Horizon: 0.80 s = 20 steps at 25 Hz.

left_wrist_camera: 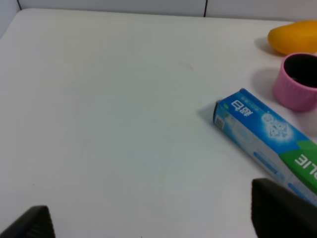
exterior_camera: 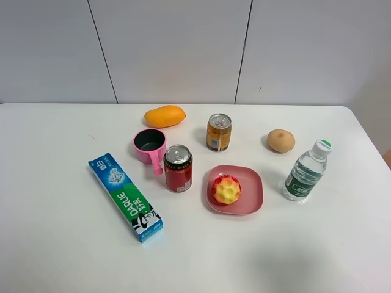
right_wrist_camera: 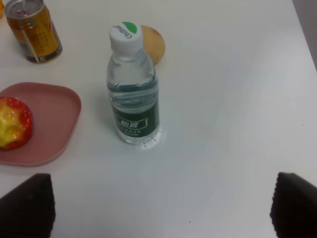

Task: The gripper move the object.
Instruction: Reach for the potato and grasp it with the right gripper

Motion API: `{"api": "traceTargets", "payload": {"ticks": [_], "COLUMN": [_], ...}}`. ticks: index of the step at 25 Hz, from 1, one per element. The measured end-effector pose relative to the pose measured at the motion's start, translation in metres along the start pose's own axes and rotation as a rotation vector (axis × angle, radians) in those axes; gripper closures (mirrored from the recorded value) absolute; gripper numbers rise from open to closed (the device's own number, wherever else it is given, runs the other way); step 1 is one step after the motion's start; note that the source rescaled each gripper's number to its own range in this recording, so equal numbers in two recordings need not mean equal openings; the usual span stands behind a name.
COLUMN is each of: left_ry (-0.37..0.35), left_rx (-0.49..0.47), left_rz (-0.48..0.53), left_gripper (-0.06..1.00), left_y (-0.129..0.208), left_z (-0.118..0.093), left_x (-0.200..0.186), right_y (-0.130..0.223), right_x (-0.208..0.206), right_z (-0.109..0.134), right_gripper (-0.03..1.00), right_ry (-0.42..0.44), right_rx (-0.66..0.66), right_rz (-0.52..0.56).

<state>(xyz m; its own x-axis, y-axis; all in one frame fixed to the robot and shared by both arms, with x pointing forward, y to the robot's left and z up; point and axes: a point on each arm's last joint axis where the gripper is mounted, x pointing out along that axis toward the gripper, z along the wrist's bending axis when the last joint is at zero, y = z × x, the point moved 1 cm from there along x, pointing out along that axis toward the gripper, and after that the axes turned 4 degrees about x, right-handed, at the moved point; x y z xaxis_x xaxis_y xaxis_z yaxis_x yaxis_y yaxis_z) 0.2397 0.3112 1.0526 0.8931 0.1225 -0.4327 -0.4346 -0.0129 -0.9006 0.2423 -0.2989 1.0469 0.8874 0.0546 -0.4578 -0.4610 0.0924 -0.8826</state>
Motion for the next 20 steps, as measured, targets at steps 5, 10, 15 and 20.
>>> {"api": "traceTargets", "payload": {"ticks": [5, 10, 15, 20], "left_ry": [-0.002, -0.002, -0.001, -0.001], "left_rx": [0.001, 0.001, 0.0, 0.0], "left_rz": [0.0, 0.0, 0.0, 0.0], "left_gripper": [-0.06, -0.06, -0.06, -0.06], "left_y": [0.0, 0.0, 0.0, 0.0], "left_z": [0.0, 0.0, 0.0, 0.0], "left_x": [0.0, 0.0, 0.0, 0.0], "right_y": [0.0, 0.0, -0.029, -0.088], "right_x": [0.0, 0.0, -0.02, -0.02], "right_z": [0.0, 0.0, 0.003, 0.008], "right_gripper": [-0.03, -0.03, -0.03, -0.03], "right_ry": [0.0, 0.001, -0.015, 0.001], "right_rx": [0.0, 0.023, 0.104, 0.088], "right_rz": [0.0, -0.003, -0.102, -0.137]}}
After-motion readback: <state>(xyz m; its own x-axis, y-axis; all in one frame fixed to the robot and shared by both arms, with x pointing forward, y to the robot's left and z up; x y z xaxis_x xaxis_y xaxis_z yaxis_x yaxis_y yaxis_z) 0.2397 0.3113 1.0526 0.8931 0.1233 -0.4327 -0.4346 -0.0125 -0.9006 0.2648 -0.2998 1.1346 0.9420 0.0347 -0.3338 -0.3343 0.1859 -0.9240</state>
